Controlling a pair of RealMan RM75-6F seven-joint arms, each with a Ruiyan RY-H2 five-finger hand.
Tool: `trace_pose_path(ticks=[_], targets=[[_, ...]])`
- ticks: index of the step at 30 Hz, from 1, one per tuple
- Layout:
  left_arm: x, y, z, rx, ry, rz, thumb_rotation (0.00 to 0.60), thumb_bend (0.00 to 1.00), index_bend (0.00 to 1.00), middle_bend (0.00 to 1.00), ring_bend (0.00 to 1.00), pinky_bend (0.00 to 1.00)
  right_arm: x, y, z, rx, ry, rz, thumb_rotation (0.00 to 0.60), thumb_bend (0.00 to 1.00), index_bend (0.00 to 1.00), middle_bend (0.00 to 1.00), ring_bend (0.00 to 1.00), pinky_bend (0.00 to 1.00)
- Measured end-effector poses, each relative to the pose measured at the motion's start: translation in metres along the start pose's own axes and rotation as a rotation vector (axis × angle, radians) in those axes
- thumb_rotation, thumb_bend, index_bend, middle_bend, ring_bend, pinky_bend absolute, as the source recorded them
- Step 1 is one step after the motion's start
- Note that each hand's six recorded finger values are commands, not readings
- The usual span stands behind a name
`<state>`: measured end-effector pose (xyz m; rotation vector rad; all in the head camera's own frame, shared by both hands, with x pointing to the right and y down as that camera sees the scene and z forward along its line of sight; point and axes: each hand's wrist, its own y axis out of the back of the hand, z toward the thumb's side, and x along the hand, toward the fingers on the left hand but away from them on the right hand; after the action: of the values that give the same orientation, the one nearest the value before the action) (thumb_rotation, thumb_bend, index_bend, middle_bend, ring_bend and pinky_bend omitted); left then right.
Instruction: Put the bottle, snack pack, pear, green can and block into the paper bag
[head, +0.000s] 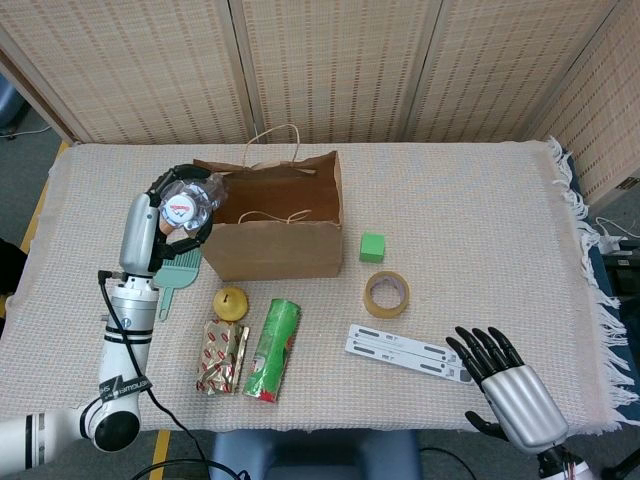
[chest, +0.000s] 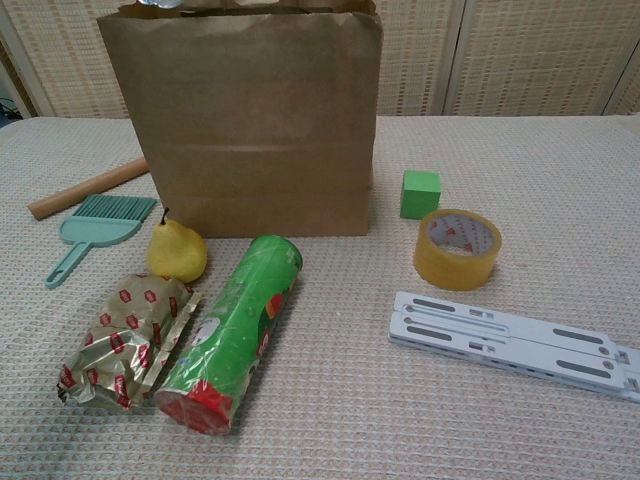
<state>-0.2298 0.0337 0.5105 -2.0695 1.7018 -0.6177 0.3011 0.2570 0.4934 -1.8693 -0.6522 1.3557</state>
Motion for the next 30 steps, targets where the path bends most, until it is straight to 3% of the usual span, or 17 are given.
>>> trace_pose_path(ticks=[6, 9, 11, 14, 19, 30], targets=[[0.008, -0.031, -0.013, 0.037, 0.008, -0.064, 0.6, 0.66, 0.58, 0.62, 0.57, 0.7, -0.003, -0.001, -0.003, -0.003, -0.012, 0.005, 0.6, 0.07, 0.0, 0.0, 0.0, 0.0], [0.01, -0.048, -0.016, 0.068, 0.006, -0.113, 0.6, 0.59, 0.51, 0.55, 0.52, 0.67, -0.005, -0.002, -0.005, -0.004, -0.021, 0.012, 0.6, 0.07, 0.0, 0.0, 0.0, 0.0], [0.008, -0.057, -0.018, 0.1, 0.006, -0.152, 0.6, 0.49, 0.34, 0.32, 0.32, 0.5, -0.006, -0.003, -0.007, -0.004, -0.026, 0.017, 0.6, 0.07, 0.0, 0.0, 0.0, 0.0], [0.004, -0.069, -0.023, 0.14, 0.016, -0.222, 0.6, 0.42, 0.21, 0.15, 0.13, 0.31, -0.008, -0.004, -0.007, -0.003, -0.028, 0.023, 0.6, 0.07, 0.0, 0.0, 0.0, 0.0], [0.0, -0.074, -0.027, 0.195, 0.037, -0.303, 0.6, 0.41, 0.1, 0.09, 0.04, 0.24, -0.009, -0.004, -0.007, 0.002, -0.026, 0.029, 0.6, 0.07, 0.0, 0.0, 0.0, 0.0], [-0.002, -0.068, -0.02, 0.189, 0.024, -0.298, 0.6, 0.41, 0.07, 0.06, 0.02, 0.21, -0.007, -0.004, -0.005, 0.005, -0.02, 0.025, 0.6, 0.07, 0.0, 0.0, 0.0, 0.0]])
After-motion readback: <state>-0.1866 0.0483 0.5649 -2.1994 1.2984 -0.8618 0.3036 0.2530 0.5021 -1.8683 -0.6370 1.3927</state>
